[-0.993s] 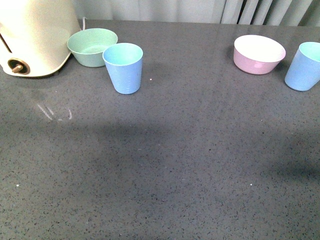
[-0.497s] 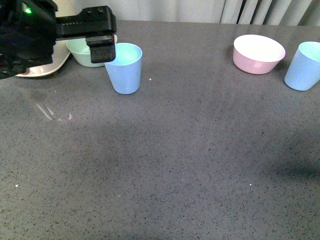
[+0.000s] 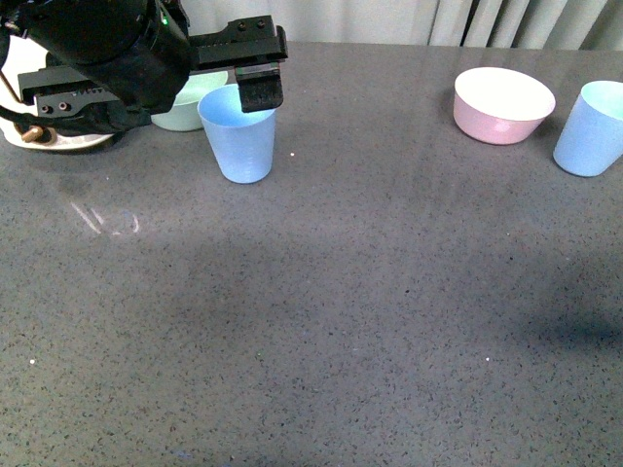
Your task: Stack blue cups with both arms
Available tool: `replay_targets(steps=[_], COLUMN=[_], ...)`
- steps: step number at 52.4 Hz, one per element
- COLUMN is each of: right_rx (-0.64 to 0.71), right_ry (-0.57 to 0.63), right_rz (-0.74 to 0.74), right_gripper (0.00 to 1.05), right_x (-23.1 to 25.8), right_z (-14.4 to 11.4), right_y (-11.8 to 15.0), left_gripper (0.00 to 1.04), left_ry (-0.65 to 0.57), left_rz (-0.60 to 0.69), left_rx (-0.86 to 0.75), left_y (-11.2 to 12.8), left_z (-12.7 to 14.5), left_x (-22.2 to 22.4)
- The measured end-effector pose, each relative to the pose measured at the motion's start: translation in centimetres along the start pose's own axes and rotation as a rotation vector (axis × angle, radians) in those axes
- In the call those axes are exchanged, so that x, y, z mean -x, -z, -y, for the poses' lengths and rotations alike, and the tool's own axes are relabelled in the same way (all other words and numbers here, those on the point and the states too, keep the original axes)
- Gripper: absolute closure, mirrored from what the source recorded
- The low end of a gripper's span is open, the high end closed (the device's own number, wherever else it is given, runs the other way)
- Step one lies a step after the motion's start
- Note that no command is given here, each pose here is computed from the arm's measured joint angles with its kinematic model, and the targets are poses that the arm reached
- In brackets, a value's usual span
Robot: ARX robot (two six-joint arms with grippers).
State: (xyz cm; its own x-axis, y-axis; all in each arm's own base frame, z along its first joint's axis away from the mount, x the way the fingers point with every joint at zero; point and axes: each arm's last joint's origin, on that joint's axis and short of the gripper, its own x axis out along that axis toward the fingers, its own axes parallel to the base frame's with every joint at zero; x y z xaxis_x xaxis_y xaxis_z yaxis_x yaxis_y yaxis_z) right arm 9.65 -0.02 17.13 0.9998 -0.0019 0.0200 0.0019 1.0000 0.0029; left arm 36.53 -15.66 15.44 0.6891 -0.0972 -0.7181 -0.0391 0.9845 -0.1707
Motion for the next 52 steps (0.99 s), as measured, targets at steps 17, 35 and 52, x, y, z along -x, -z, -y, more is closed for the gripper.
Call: replay_targets(steps=[17,35,52], right_rx=[0.0,0.0,0.0], right_ry=[0.0,0.0,0.0], right_rz=[0.0,0.0,0.0], right_gripper=[0.09,0.09,0.09], right_x=[0.0,0.0,0.0], right_z=[0.0,0.0,0.0], right_y=[0.0,0.0,0.0], left_gripper=[0.09,0.09,0.32], left_ry=[-0.064,-0.109,-0.134], left_rz=[-0.012,-0.046,-0.068], left_rx=[0.056,0.079,0.086], left_y=[-1.5,-1.8,-1.5], left_z=[1.1,1.6,2.0], left_x=[-2.0,-3.9,-5.0])
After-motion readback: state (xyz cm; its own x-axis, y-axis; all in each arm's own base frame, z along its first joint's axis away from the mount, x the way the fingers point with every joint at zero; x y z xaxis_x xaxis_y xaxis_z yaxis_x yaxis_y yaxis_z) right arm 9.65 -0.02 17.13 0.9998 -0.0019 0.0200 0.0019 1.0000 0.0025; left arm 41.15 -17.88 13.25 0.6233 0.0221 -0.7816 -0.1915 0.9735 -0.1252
